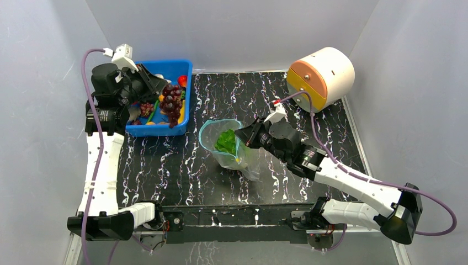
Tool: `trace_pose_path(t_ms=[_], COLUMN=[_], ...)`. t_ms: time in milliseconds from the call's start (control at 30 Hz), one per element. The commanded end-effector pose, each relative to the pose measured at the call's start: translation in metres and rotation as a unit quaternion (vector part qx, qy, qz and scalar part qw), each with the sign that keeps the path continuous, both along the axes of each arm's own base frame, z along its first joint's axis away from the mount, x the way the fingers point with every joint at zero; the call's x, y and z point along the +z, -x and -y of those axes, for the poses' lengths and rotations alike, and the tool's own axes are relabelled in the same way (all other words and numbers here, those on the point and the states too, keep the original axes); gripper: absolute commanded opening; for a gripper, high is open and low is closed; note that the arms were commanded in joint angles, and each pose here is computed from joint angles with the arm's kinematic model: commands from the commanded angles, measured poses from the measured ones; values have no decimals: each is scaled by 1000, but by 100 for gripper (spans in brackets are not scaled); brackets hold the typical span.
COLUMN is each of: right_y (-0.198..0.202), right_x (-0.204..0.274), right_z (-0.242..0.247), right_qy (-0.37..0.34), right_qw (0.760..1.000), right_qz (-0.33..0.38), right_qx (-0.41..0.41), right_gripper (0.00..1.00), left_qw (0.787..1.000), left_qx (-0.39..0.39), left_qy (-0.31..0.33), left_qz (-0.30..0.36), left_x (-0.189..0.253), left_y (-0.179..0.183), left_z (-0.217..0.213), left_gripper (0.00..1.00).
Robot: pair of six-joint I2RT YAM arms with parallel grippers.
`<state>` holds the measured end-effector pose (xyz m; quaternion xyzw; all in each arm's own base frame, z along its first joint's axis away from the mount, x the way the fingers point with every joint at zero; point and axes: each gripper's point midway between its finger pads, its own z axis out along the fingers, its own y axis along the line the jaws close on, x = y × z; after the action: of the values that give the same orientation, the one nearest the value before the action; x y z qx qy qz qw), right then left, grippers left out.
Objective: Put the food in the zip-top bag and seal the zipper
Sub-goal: Place the fake fruit in the zipper food storage bag.
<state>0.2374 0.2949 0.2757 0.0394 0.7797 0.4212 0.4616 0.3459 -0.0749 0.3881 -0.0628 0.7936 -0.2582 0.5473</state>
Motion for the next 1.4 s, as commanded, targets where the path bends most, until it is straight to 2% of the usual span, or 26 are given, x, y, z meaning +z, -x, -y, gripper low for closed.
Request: trace_pose_path(t_ms=[0, 267, 400, 600, 833, 1000, 1133, 1367], right_y=[-12, -22, -25, -30, -32, -30, -22, -27], right_x=[31, 36, 34, 38, 49, 52, 62, 62], right_z=[-2, -11, -16, -25, -33, -40, -55, -57], right_qy=[-35, -56, -63, -77, -94, -107, -117, -117], right_qw=[999, 997, 997, 996, 995, 994, 992, 992], right_qz=[30, 30, 27, 28, 31, 31, 43, 42], right_qx=[-21, -32, -33, -30, -22, -6, 38, 30], right_gripper=[0, 0, 0, 0, 0, 0, 0, 0], left_qw=[996, 978, 959, 934, 906, 907, 904, 911], left_qx=[-78, -176, -232, -278, -319, -305, -306, -292], left_qy=[36, 111, 162, 222, 277, 289, 294, 279], left_qz=[23, 27, 22, 10, -12, -40, -49, -80], left_x=[32, 50, 60, 69, 55, 23, 14, -20], left_y=[27, 58, 72, 84, 93, 85, 82, 84], left_z=[27, 61, 79, 94, 107, 108, 109, 109], left_gripper=[5, 6, 6, 5, 5, 5, 5, 6])
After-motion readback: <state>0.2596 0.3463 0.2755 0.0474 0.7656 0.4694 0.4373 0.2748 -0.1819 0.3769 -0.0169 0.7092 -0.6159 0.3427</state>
